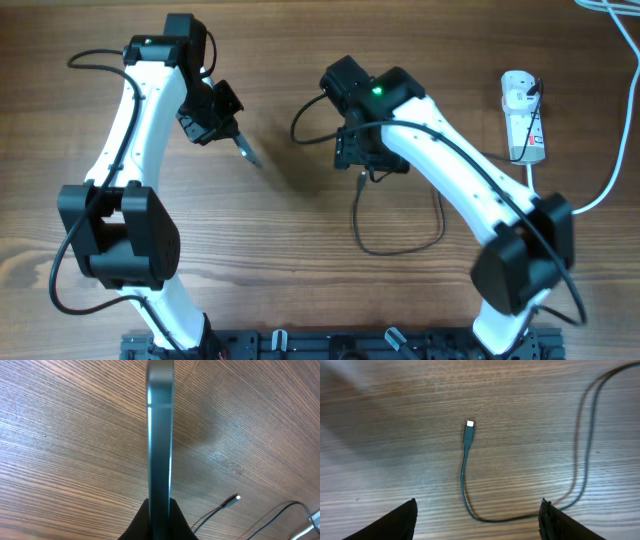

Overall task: Plug charger to phone and switch on socket
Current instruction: 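Grasp the black USB-C cable plug with the right gripper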

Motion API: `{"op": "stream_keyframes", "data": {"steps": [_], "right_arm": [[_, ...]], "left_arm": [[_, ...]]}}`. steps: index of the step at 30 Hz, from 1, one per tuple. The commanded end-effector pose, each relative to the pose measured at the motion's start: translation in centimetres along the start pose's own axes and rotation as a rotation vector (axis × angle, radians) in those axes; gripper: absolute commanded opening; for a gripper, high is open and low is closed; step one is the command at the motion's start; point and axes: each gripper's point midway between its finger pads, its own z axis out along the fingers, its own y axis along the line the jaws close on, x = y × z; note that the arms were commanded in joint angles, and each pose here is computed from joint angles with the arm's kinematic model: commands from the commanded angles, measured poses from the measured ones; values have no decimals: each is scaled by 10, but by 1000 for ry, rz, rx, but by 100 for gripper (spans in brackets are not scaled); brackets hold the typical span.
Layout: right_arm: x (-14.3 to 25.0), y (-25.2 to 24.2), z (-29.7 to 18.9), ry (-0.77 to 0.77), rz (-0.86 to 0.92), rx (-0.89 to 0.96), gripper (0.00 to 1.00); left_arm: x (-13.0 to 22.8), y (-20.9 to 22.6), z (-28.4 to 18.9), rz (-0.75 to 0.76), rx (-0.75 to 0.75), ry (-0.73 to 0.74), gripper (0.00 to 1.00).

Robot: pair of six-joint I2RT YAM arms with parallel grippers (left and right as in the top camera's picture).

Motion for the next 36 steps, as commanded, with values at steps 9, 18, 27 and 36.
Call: {"op": "stream_keyframes", "data": {"steps": [9,18,27,36], "right_arm": [[-3,6,85,205,28,-17,66],[28,7,133,274,16,-78,59],[30,12,133,268,36,-77,29],[29,14,134,264,50,-78,17]], "left_arm": [[-3,0,-13,-12,7,-43,4],[-3,0,-13,-12,7,-44,4],[-4,0,-13,-11,9,-46,4],[-4,-1,-13,-11,11,-49,4]]}}
